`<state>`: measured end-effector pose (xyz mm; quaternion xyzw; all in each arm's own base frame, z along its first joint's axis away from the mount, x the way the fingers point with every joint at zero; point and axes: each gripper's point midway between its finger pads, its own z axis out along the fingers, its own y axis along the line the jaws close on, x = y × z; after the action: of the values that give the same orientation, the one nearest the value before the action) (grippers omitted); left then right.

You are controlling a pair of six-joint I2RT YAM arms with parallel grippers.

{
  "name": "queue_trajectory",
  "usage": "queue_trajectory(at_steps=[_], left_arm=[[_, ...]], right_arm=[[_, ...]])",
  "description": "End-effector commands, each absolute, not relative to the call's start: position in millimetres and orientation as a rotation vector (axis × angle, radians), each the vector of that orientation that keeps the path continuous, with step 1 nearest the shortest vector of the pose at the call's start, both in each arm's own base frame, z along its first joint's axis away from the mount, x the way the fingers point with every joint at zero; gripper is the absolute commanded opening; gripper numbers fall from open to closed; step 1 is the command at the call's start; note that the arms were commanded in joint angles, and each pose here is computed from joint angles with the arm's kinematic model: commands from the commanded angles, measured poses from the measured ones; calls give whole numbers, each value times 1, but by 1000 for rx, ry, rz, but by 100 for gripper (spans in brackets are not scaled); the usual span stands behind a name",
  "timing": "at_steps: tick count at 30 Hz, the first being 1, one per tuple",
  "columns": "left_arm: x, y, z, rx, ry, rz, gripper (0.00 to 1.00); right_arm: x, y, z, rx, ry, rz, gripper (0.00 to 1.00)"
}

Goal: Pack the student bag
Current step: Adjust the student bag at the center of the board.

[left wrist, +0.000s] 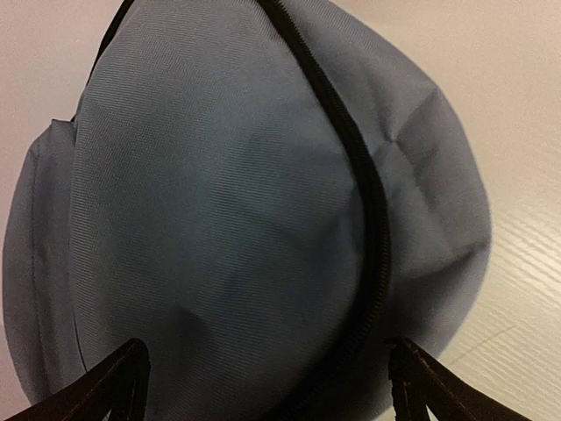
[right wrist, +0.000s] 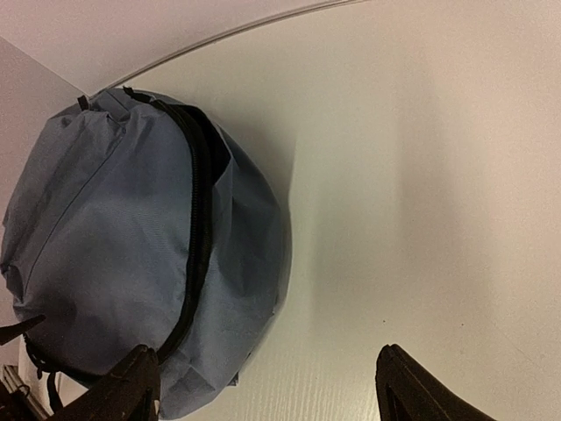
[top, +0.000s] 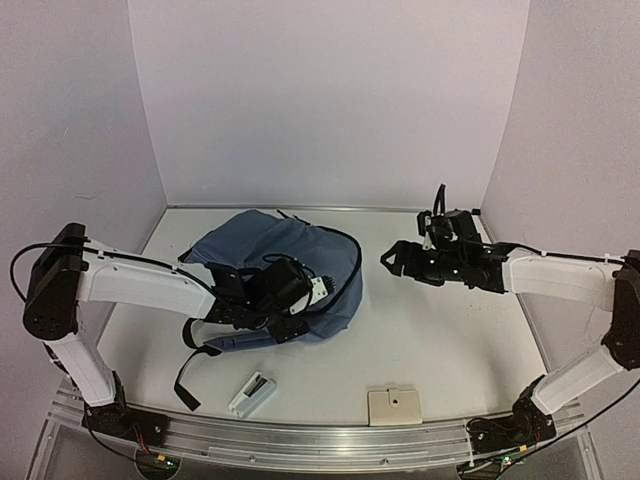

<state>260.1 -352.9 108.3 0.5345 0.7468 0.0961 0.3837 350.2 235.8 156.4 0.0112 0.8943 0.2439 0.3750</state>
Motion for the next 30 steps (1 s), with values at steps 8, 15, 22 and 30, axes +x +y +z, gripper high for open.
queue_trajectory(at_steps=[8,15,22,30], left_arm=[[311,-359,191,896,1728,413,9],[320,-336,226,523,1856,150,0],[321,-317,247,241,1957,-183,0],[313,-313,242,240,1976,-268,0]], right_arm=[[349,237,172,90,2246,690,72],[354,257,163,134,2233,571,72],[370,298,156,139,2214,492,78],[410,318,133,177,2199,322,83]])
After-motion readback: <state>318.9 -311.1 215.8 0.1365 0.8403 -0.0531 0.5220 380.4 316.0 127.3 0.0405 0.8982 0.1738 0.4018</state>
